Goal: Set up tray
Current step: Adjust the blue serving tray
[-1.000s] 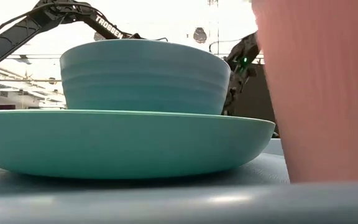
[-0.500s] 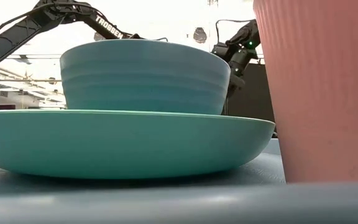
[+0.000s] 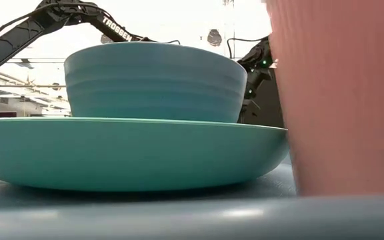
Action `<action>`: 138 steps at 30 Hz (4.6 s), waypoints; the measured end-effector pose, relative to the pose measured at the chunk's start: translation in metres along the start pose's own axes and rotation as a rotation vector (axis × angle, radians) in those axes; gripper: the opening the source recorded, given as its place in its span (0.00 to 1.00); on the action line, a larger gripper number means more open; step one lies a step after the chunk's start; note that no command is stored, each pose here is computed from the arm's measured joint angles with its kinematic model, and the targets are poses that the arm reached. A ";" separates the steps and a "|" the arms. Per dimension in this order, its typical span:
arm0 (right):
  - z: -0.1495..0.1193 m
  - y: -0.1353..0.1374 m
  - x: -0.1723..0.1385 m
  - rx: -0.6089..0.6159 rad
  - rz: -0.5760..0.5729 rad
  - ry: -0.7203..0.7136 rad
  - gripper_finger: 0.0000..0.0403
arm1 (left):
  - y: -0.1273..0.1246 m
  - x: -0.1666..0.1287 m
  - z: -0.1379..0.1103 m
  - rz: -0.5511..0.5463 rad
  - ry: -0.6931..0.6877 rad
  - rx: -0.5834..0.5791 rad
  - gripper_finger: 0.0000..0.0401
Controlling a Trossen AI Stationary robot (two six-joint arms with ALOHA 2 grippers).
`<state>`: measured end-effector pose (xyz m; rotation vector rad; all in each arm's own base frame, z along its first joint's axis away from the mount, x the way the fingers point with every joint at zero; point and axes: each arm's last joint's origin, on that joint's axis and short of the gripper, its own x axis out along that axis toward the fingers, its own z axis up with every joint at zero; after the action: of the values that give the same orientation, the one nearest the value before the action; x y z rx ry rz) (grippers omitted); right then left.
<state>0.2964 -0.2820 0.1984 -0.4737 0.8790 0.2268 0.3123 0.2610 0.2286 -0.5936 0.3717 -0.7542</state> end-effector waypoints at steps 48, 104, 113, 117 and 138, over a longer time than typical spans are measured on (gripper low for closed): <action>-0.030 0.031 -0.019 0.664 0.008 -0.111 0.00 | 0.011 -0.014 0.039 0.942 1.008 0.646 0.01; -0.014 0.257 -0.032 1.032 0.279 -0.090 0.00 | -0.063 0.151 -0.004 0.513 0.597 -0.028 0.00; -0.003 0.310 -0.014 1.024 0.317 -0.042 0.00 | -0.124 0.185 -0.022 0.615 0.501 0.066 0.01; 0.009 0.323 -0.012 0.999 0.364 -0.111 0.00 | -0.141 0.189 -0.035 0.648 0.447 0.098 0.01; 0.046 0.346 0.029 0.959 0.457 -0.090 0.00 | -0.161 0.198 -0.067 0.697 0.349 0.132 0.02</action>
<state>0.2144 0.0426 0.0960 0.6314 0.8925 0.2127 0.3264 -0.0011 0.2562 -0.1736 0.7936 -0.1996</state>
